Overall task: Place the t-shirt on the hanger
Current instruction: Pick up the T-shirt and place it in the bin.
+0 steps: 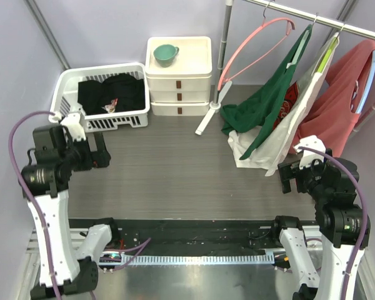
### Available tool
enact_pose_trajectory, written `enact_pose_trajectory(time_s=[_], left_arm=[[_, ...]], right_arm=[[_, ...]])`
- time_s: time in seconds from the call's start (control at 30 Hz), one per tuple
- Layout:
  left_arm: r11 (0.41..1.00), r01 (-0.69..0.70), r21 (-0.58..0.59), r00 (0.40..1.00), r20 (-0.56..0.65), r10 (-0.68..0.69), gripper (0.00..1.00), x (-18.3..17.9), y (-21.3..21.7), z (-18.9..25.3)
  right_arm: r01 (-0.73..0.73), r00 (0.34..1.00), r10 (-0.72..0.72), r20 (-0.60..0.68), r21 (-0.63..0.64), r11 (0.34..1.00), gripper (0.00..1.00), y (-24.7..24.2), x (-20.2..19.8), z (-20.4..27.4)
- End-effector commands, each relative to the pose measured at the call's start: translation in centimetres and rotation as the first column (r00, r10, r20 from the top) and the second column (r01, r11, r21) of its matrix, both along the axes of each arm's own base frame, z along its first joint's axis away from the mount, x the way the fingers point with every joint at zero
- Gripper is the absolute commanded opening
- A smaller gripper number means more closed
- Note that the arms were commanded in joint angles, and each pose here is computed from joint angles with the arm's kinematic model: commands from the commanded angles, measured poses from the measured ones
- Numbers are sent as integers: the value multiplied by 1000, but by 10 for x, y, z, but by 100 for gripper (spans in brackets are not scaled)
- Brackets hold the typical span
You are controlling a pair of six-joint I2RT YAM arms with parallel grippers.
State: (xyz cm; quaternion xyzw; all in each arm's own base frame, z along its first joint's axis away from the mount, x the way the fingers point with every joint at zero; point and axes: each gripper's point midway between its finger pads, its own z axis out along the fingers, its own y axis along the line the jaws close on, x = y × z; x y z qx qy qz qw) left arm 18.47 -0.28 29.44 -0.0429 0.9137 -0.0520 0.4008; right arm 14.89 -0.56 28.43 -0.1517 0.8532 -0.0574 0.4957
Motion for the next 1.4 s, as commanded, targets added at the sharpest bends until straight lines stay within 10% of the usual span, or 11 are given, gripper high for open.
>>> enact_pose_trajectory(time_s=[0.0, 0.33, 0.5, 1.07, 1.37], left_arm=[[999, 7, 34, 995, 103, -10, 100, 70, 14, 34], [995, -100, 4, 971, 221, 97, 100, 291, 56, 62], [995, -100, 11, 979, 179, 97, 100, 397, 67, -20], [957, -15, 289, 998, 58, -2, 99, 481, 73, -201], [983, 96, 158, 989, 95, -112, 7, 483, 40, -186]], right_arm=[[-10, 1000, 10, 7, 19, 1000, 100, 3, 10, 5], [-32, 999, 31, -10, -32, 999, 100, -1, 10, 3], [-93, 991, 88, -96, -41, 995, 100, 3, 17, -10], [-120, 979, 112, -173, -38, 992, 100, 2, 29, -25], [-109, 981, 100, -165, -46, 993, 100, 0, 29, -20]])
